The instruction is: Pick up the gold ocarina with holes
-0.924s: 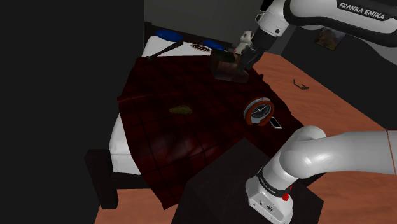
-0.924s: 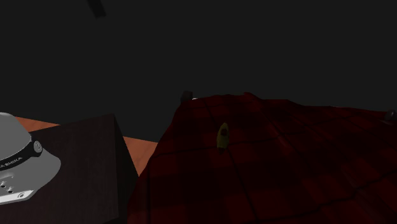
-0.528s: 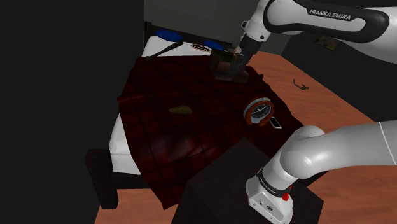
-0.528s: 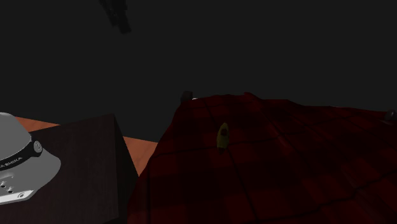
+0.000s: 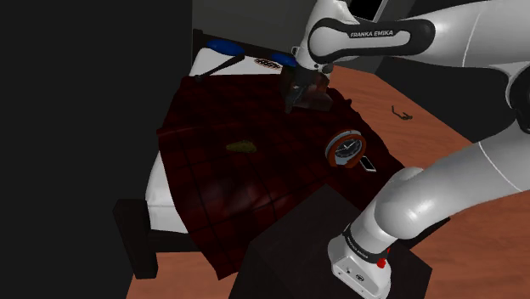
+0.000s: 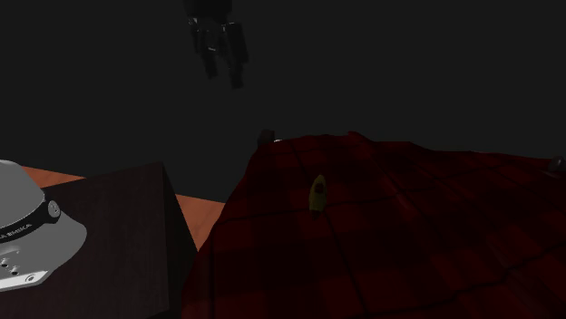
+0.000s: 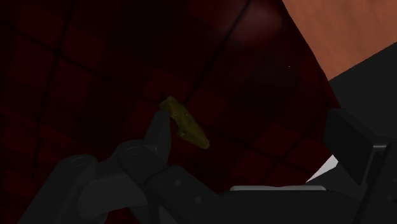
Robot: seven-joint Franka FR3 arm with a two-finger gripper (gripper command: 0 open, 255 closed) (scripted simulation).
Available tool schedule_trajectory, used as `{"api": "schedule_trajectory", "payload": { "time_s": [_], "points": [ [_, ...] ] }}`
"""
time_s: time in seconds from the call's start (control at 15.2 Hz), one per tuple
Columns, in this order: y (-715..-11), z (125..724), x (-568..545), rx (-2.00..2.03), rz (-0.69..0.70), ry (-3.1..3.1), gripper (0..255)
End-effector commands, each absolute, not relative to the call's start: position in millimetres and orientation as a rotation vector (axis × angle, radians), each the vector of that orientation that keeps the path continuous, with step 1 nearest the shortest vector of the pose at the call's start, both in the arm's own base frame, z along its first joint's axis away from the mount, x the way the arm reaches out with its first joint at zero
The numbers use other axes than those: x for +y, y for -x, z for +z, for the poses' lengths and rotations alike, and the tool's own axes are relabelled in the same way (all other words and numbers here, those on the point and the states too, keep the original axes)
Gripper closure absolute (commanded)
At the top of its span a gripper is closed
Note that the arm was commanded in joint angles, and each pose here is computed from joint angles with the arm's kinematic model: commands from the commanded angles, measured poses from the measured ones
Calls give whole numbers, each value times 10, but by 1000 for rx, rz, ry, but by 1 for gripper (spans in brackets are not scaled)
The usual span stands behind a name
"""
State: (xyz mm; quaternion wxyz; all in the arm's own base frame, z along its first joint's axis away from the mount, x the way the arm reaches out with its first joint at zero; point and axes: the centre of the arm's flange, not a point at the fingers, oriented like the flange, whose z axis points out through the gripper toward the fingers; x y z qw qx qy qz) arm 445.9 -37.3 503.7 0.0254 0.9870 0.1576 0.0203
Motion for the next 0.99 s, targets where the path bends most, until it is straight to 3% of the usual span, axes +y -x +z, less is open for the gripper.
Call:
{"api": "schedule_trajectory", "payload": {
  "time_s": [0.0, 0.92],
  "points": [
    [-4652, 4828, -386, 538, 32, -3030, 0],
    [-5951, 3364, -339, 857, -171, -2854, 0]
  ]
}}
